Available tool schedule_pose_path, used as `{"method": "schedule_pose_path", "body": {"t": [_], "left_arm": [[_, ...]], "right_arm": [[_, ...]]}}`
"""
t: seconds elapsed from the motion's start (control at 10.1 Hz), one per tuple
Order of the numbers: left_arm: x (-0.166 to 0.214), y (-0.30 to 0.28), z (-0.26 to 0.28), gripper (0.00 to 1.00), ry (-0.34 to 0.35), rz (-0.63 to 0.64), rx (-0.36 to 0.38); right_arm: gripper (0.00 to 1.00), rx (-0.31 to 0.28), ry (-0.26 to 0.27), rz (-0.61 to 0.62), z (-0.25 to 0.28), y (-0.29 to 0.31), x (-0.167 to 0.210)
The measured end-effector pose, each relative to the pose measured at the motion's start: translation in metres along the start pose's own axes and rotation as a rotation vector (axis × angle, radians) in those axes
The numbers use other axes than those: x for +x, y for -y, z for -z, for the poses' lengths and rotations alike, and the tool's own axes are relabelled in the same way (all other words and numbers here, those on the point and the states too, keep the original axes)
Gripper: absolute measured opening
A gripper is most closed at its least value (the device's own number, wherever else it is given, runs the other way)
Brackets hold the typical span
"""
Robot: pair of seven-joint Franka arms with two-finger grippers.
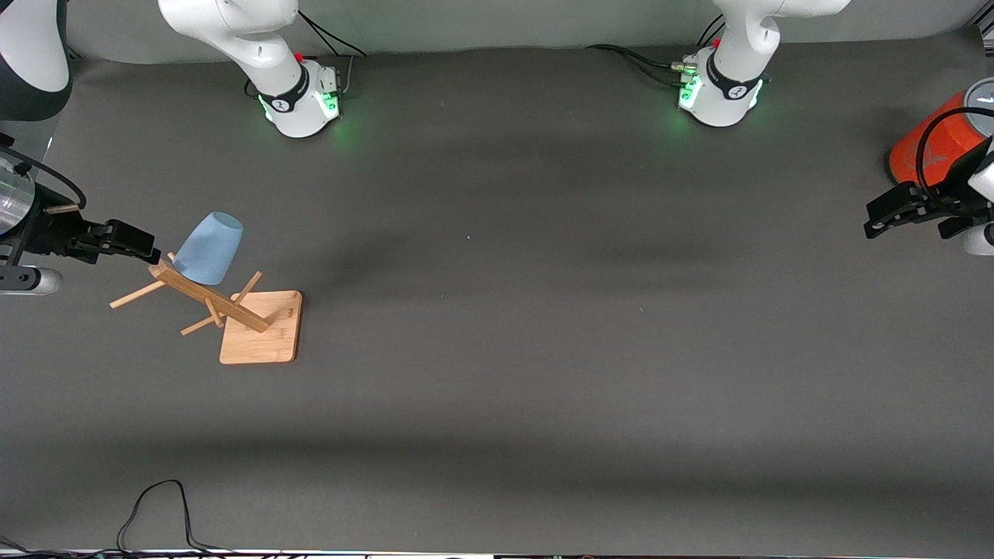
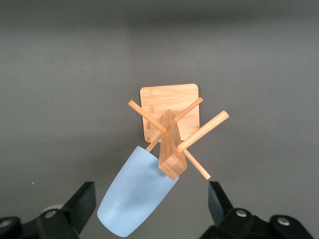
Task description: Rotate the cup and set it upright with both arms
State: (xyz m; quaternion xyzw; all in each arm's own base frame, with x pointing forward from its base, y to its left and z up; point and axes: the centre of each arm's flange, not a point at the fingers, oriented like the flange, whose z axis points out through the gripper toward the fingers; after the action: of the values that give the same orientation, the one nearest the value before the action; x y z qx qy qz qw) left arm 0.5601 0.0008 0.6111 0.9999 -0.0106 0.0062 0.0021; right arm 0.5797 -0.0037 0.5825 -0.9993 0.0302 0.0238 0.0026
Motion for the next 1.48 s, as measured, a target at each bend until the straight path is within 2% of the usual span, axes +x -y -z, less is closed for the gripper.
{"method": "schedule_pose_path", "body": {"t": [0.59, 0.99, 1.19, 1.48], "left_arm": [[0.002, 0.012, -0.002, 1.0, 0.003, 0.023, -0.003], [0.003, 0.007, 0.013, 1.0, -0.031, 0.012, -0.003], [0.003, 0.006, 0.014, 1.0, -0.033, 0.012, -0.003], [0.003, 0.005, 0.015, 1.0, -0.035, 0.01, -0.003]], "right_arm": [[1.0, 0.0, 0.0, 0.0, 0.0, 0.0, 0.0], [1.0, 0.0, 0.013, 0.004, -0.004, 0.002, -0.003], [1.0, 0.0, 0.022, -0.04, -0.006, 0.016, -0.015], [1.0, 0.004, 0.014, -0.098, -0.004, 0.054, -0.056]]}}
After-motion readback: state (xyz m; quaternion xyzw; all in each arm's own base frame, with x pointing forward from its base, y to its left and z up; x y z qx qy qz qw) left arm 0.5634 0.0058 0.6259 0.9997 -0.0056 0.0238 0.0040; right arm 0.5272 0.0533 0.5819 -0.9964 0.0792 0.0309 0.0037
